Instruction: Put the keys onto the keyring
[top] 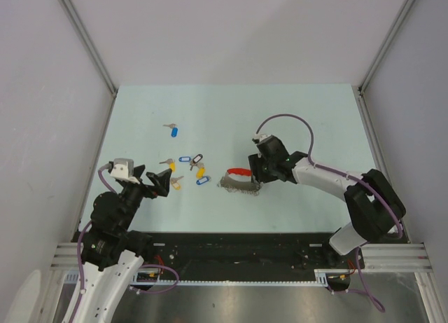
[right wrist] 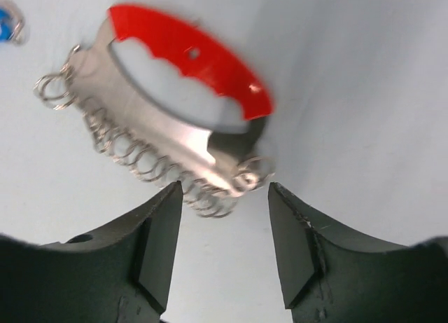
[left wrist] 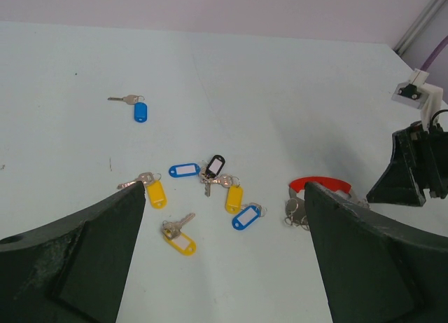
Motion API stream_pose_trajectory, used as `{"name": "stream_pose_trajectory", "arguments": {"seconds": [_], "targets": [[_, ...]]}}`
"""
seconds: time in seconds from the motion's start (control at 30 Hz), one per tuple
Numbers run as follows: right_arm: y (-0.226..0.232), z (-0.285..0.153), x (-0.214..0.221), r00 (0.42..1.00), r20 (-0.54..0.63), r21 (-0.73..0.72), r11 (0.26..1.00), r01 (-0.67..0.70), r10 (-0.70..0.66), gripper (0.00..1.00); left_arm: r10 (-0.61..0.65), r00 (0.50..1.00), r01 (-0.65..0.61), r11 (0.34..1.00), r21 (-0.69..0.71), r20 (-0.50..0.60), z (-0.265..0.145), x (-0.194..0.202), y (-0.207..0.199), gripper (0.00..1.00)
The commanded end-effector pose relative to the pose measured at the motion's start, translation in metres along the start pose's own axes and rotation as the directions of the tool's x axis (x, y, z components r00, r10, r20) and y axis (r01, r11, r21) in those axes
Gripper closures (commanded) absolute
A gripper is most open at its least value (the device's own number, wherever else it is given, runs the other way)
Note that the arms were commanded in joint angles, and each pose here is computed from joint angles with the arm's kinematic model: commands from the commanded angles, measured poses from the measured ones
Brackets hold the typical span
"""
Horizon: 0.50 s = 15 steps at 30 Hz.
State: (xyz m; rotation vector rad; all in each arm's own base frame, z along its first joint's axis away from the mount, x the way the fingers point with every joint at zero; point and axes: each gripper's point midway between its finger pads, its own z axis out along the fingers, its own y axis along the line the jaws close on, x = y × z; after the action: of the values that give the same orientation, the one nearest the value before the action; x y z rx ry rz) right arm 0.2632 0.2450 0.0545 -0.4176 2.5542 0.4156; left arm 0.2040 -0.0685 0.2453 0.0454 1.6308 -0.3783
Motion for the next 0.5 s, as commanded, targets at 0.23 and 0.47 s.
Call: {"name": "stream_pose_trajectory", "arguments": {"seconds": [0.23, 0.47], "targets": [[-0.024, 0.002, -0.019, 1.0, 0.017, -0.091, 0.996, 0.019, -0.018, 0.5, 0.001, 1.0, -0.001, 0.999, 0.032, 0.027, -0.002, -0.015, -0.008, 0.0], [-0.02, 0.019, -0.003, 0.999, -0.034, -0.144, 0.99, 0.0, -0.005, 0.48, -0.002, 1.0, 0.002, 1.0, 0.031, 0.028, -0.003, -0.015, -0.008, 0.0]]}}
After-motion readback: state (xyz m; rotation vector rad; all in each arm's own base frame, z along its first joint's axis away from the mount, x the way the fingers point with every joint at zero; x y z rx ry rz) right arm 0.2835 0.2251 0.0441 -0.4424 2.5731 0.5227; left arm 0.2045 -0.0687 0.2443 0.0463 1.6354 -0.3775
